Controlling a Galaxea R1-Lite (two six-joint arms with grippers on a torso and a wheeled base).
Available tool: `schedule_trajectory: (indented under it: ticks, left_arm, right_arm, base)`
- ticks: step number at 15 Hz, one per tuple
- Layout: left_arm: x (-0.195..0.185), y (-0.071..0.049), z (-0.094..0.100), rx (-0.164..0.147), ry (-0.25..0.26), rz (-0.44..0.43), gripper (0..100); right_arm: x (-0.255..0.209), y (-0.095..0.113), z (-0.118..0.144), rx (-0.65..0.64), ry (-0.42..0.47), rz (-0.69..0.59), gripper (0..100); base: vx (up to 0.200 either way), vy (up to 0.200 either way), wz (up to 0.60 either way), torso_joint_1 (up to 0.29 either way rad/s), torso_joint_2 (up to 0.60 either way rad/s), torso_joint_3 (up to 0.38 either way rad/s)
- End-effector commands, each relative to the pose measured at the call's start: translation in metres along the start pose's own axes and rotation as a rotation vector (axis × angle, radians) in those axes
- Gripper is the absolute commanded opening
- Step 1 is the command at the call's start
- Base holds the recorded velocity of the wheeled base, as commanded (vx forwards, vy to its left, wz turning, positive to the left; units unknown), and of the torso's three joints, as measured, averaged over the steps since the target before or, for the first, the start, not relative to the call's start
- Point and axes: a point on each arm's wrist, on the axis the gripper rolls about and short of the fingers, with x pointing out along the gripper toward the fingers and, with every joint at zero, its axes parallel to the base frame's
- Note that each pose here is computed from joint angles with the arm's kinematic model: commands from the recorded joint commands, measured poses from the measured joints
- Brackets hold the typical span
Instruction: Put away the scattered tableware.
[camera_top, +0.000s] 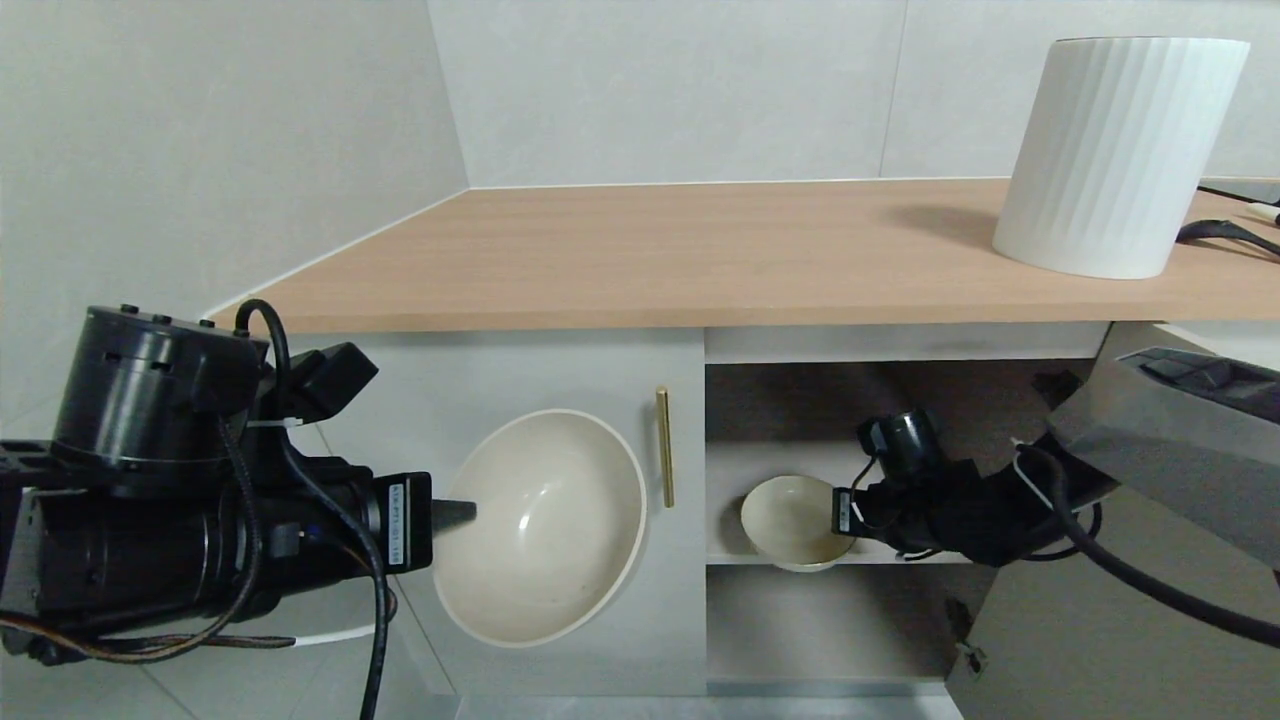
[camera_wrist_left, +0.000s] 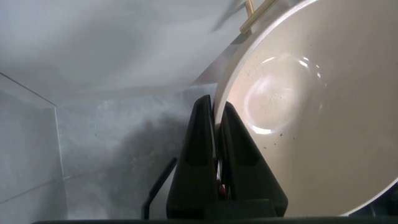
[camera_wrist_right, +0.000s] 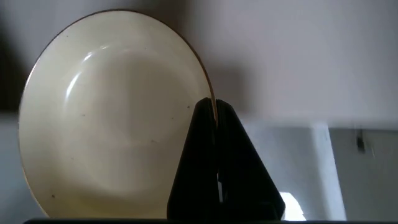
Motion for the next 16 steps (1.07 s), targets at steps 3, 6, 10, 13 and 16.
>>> schedule_trajectory:
  ticks: [3,6,10,13,16]
  left_arm:
    - [0.002,0.0,-0.001,0.001,0.009,0.001,0]
    - [0.003,0.0,-0.002,0.003,0.014,0.001,0]
    - [0.014,-0.003,-0.008,0.015,0.063,-0.001,0]
    - [0.016,-0.004,-0.008,0.016,0.068,-0.001,0]
    - [0.016,-0.004,-0.008,0.016,0.069,0.0,0]
  right_arm:
    - [0.026,-0.009,-0.012,0.005,-0.001,-0.064,0]
    - [0.035,-0.014,-0.003,0.024,-0.049,-0.127,0]
    - [0.047,-0.022,0.0,0.041,-0.064,-0.158,0]
    - [0.061,-0.028,0.003,0.052,-0.093,-0.213,0]
    - [0.063,-0.029,0.005,0.058,-0.102,-0.213,0]
  base:
    - [0.0,0.0,0.0,0.0,0.0,0.0]
    - [0.0,0.0,0.0,0.0,0.0,0.0]
    - [0.0,0.0,0.0,0.0,0.0,0.0]
    - [0.0,0.0,0.0,0.0,0.0,0.0]
    - [0.0,0.0,0.0,0.0,0.0,0.0]
